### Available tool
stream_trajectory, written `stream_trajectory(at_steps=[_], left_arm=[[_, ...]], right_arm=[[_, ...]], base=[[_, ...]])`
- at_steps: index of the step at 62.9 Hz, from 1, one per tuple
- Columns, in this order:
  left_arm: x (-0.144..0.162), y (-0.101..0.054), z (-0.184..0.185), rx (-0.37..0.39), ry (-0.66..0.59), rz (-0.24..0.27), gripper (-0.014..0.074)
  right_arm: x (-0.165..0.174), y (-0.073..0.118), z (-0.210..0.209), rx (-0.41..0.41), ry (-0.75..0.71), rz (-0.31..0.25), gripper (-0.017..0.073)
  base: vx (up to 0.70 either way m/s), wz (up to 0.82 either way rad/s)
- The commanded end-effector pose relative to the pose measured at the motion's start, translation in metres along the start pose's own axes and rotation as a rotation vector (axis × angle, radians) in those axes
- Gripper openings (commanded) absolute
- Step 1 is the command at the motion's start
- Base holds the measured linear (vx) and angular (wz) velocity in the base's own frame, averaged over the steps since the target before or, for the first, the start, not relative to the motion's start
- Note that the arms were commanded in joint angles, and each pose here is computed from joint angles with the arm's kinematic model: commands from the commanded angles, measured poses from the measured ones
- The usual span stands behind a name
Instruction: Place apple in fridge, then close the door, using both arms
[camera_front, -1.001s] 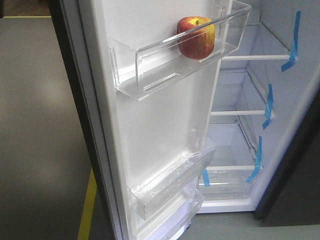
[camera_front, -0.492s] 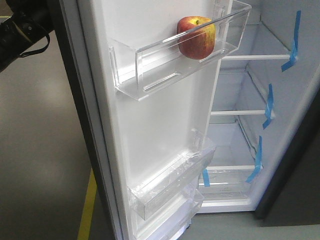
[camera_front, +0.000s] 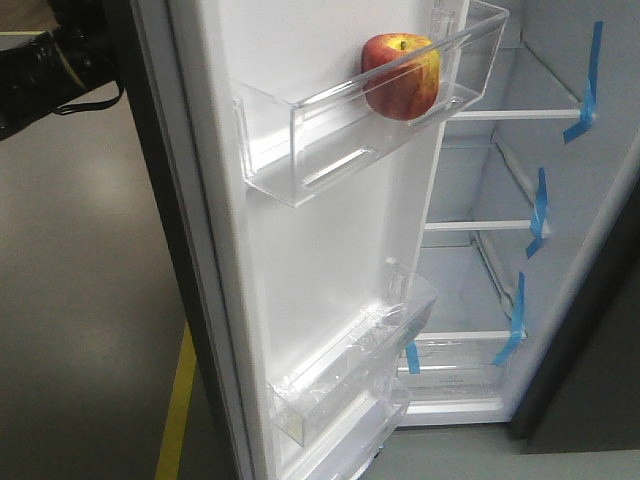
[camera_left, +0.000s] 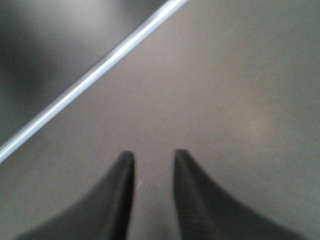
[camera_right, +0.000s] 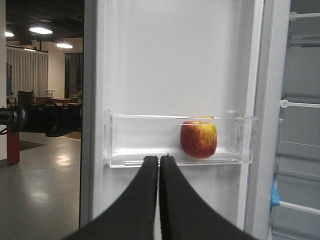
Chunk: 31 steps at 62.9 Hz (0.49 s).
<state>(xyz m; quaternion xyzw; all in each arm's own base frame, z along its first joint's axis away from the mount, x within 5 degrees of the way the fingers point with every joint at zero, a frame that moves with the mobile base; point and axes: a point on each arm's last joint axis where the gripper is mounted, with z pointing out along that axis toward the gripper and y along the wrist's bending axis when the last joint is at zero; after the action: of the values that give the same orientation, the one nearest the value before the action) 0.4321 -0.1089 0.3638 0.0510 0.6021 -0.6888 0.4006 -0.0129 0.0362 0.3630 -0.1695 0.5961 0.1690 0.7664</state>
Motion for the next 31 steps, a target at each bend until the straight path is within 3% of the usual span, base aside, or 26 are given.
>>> stream_trajectory(at_steps=[1, 17, 23, 31], left_arm=[[0.034, -0.083, 0.027, 0.317, 0.225, 0.101, 0.0262], [0.091, -0.136, 0.068, 0.474, 0.358, 0.074, 0.0262], [0.087, -0.137, 0.068, 0.447, 0.333, 0.087, 0.0262], [0.066, -0.125, 0.057, 0.361, 0.258, 0.111, 0.0262]], right_arm=[[-0.011, -0.003, 0.001, 0.029, -0.049, 0.01, 0.0027], [-0.01, -0.003, 0.001, 0.028, -0.044, 0.005, 0.0057], [-0.01, -0.003, 0.001, 0.034, -0.04, -0.007, 0.0083], [-0.009, -0.009, 0.006, 0.077, -0.017, -0.054, 0.0137]], base=[[0.0, 0.0], [0.0, 0.0], [0.0, 0.0], [0.0, 0.0]])
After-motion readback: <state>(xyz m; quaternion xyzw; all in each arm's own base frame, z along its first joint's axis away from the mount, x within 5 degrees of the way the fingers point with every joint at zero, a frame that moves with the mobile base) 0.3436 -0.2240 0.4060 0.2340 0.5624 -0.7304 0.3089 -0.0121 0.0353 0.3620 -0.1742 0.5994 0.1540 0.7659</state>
